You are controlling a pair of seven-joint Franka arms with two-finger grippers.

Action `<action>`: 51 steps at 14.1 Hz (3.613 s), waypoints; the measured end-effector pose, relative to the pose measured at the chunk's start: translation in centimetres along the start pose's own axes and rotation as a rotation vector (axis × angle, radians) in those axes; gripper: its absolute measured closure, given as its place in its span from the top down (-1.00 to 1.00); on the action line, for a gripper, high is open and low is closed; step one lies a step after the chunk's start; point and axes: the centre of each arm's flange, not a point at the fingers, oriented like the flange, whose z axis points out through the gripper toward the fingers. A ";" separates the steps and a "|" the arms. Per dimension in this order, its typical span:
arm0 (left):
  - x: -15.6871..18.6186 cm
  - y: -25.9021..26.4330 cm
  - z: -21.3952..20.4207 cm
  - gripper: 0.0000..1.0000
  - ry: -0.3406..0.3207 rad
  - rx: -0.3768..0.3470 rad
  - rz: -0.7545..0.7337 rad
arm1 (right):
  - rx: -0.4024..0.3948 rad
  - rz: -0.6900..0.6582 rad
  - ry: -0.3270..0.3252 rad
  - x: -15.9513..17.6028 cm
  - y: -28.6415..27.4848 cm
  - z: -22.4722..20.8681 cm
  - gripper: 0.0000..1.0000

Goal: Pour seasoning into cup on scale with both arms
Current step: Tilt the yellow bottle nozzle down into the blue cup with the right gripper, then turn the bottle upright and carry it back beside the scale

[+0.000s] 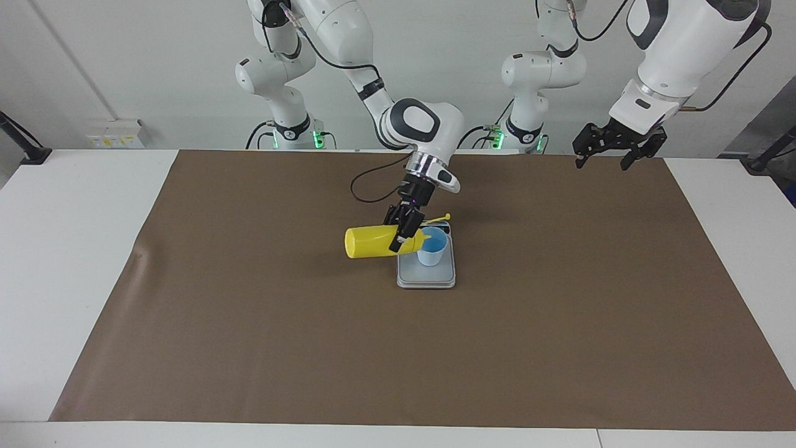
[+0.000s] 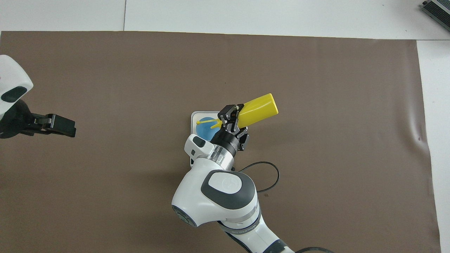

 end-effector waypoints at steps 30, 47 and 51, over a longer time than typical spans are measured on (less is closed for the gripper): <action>0.3 -0.7 -0.1 1.00 0.029 -0.001 0.035 | 0.570 0.707 0.186 -14.4 6.1 5.0 0.04; 0.2 -0.8 -0.1 1.00 0.029 -0.001 0.034 | 0.869 1.063 0.843 -33.1 -5.5 21.9 0.04; 0.2 -0.8 -0.1 1.00 0.029 -0.001 0.034 | 0.809 1.097 1.050 -36.5 -9.3 23.9 0.04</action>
